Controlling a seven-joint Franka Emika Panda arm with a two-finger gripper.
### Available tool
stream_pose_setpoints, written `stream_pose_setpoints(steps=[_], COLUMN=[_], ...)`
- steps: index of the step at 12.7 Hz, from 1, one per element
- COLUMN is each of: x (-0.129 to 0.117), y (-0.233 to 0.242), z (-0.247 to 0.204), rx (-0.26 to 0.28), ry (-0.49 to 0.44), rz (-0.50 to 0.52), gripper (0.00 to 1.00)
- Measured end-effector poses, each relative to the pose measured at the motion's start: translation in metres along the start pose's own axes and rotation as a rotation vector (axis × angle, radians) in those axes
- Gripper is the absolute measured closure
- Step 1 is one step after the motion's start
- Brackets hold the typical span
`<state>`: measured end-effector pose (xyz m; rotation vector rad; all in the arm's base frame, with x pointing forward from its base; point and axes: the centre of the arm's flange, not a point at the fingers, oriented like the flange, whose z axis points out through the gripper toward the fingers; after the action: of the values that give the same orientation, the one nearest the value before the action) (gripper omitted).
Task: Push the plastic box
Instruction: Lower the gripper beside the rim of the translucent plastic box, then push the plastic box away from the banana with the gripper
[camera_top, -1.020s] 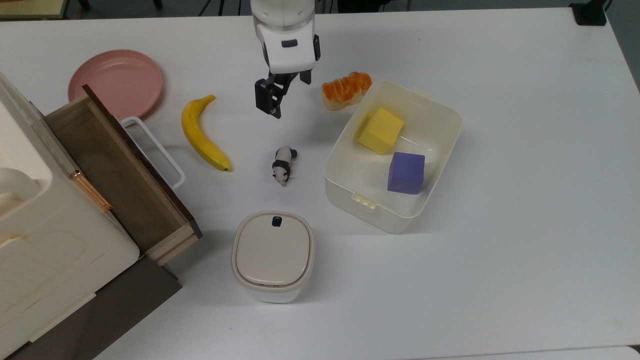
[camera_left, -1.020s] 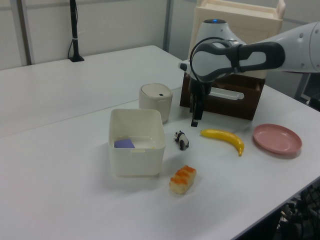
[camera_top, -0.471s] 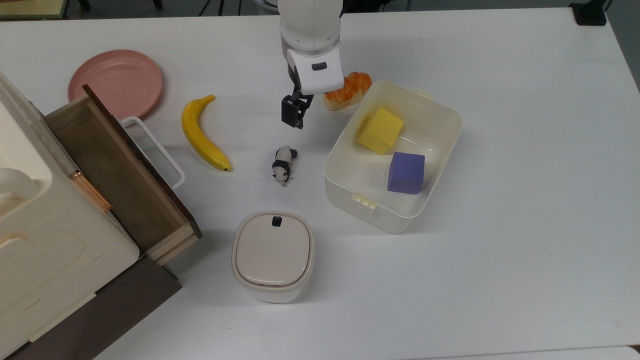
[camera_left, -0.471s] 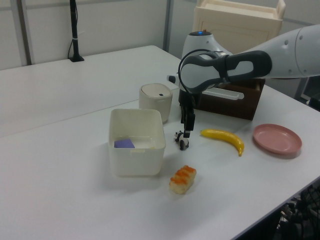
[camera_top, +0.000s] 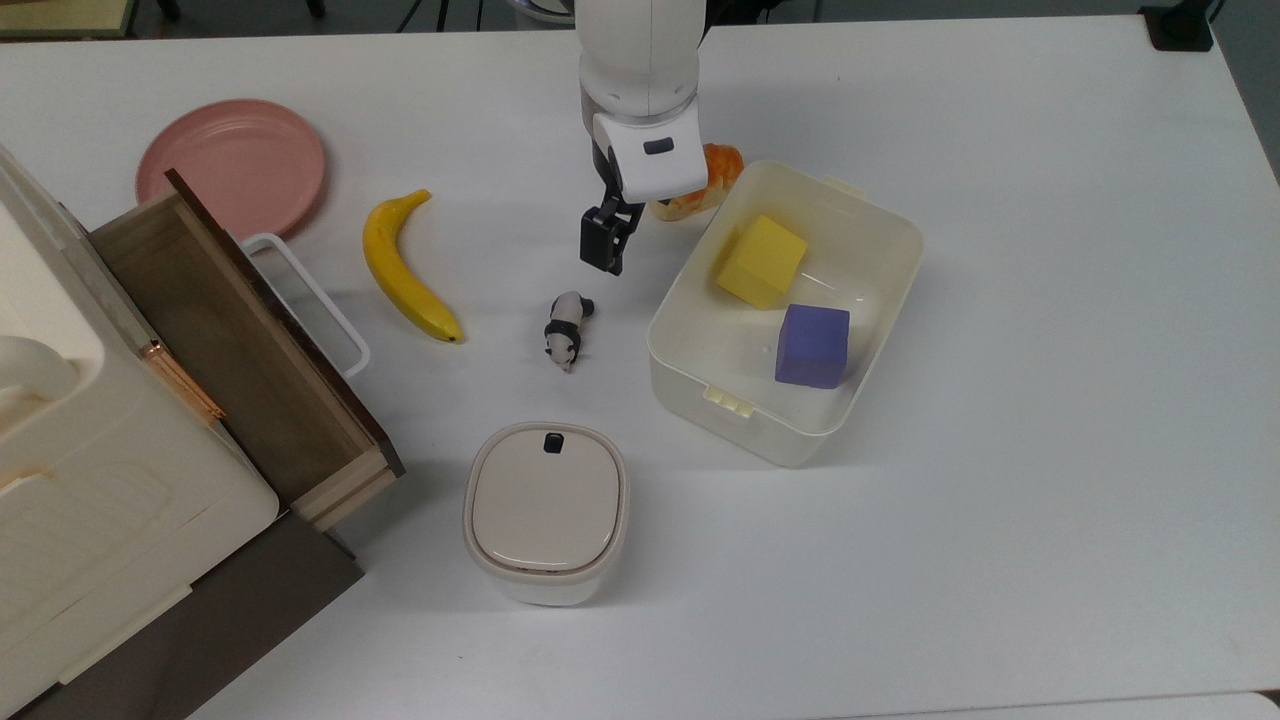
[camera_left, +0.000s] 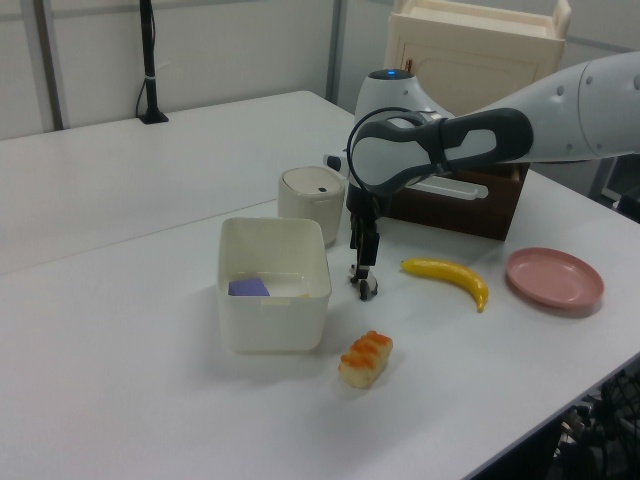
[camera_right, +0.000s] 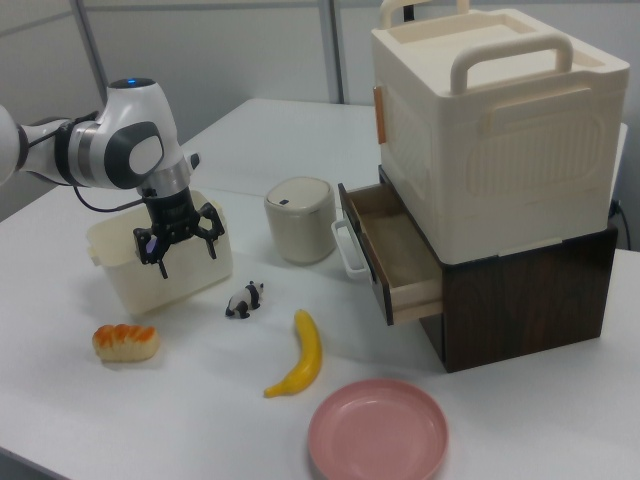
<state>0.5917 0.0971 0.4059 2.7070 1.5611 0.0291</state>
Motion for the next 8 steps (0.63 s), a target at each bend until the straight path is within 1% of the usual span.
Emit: stream_pose_setpoints(steps=[2, 4, 6, 8], x=[0.007, 0.021, 0.03, 0.048], y=[0.001, 0.0, 0.001, -0.005], z=[0.002, 0.008, 0.018, 0.03], rx=[-0.003, -0.019, -0.039, -0.056], ry=[0.004, 0.021, 0.041, 0.065], rz=[-0.008, -0.025, -0.009, 0.021], gripper=[0.0, 0.0, 0.0, 0.0])
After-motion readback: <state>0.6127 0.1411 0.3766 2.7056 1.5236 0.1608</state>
